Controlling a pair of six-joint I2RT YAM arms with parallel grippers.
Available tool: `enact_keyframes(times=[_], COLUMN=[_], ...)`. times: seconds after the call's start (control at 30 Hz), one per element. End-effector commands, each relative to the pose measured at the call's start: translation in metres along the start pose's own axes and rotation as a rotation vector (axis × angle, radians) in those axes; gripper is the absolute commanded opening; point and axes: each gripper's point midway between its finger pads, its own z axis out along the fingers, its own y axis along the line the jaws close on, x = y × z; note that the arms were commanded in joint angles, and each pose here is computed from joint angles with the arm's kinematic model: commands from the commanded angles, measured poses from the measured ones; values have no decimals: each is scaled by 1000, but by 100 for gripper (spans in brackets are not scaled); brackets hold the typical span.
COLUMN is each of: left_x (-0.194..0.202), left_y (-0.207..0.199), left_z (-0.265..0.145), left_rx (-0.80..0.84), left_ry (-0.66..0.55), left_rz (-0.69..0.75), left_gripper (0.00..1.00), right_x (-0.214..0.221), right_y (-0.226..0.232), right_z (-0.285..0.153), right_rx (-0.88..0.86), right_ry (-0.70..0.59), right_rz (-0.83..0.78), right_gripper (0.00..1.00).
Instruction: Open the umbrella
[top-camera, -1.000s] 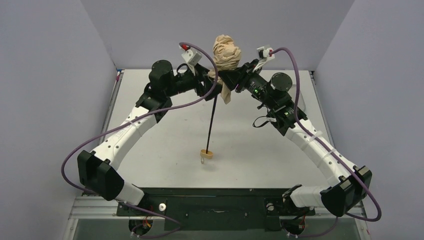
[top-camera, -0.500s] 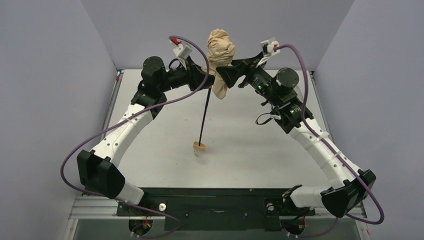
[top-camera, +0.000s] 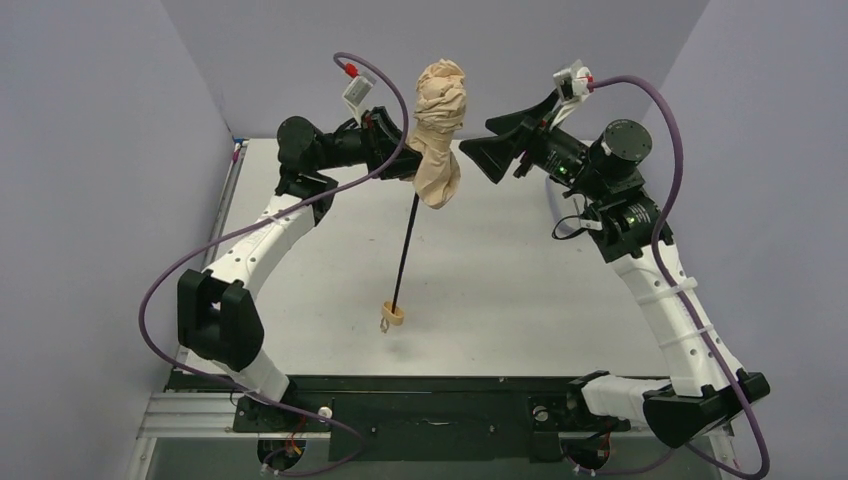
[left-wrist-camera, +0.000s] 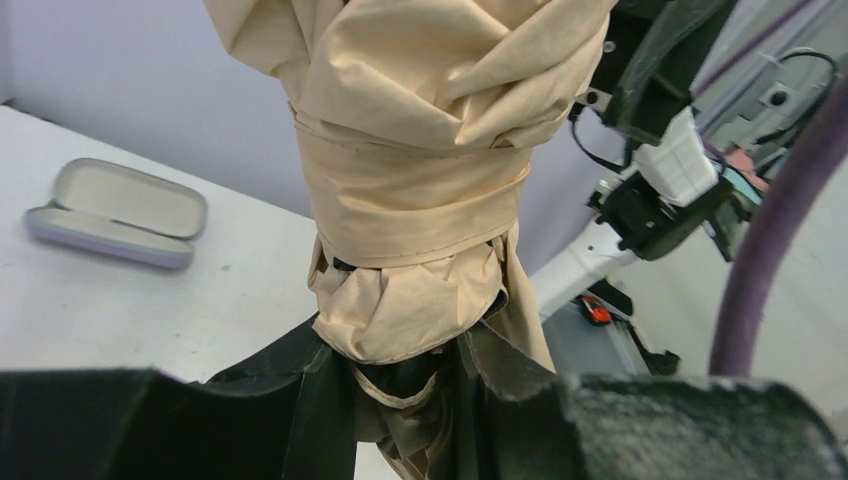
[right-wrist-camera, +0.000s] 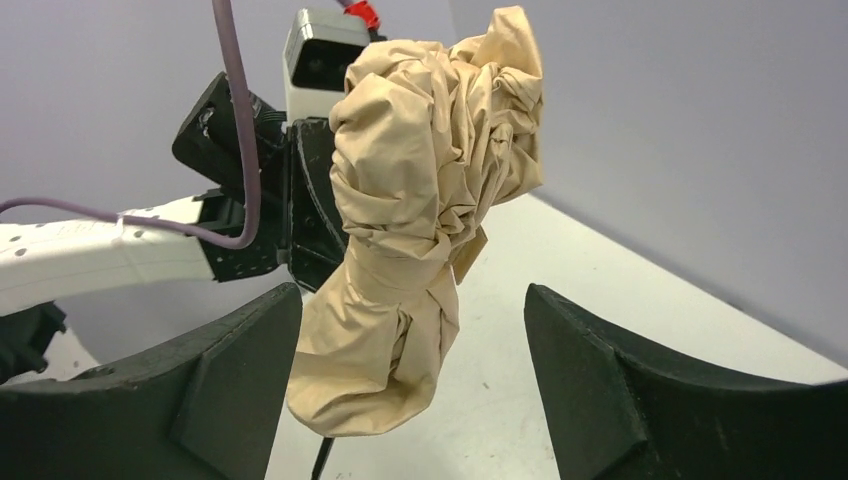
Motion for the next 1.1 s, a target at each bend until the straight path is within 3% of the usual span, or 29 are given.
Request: enact_keyframes(times=[0.0,0.4,0.47,0.5,0.53,0.57,0.6,0.63,0.8,0.83,0.87,0.9,1.07], left_x=[-9,8,8,7,6,5,3,0,-25,-28,-23,-33,-62], left_y=[-51,-79,-79,-77,-76,-73,-69,-62,6,21,33,47,82], left_z=[3,18,18,19,19,19,18,19,-2,-8,-17,-22,-56], left_rx=[213,322,321,317,313,303,288,262,-39,-124,-203,-286,-642], left_ry=[51,154,157,156,152,141,130,106,-5,-6,18,7,-50], left_rz=[24,62,59,50,49,43,38,30,87,159,137,274,503], left_gripper=[0,0,0,1,5,19,32,37,68,72,77,79,80], right_x=[0,-10,-10,-13,-13,-16,-18,-19,-20,-17,-12,-15,10], right_y=[20,39,39,39,37,37,35,32,6,-5,-12,-19,-60], right_z=[5,32,35,36,38,38,39,39,32,32,28,26,17], right_rx=[-112,-245,-249,-250,-243,-241,-226,-214,-60,2,39,85,318], right_ry=[23,-11,-21,-29,-36,-46,-57,-63,-112,-123,-116,-139,-104], right_rz=[52,160,182,193,201,207,209,214,209,212,214,217,268], right_gripper=[77,74,63,51,44,25,16,2,0,0,0,0,0])
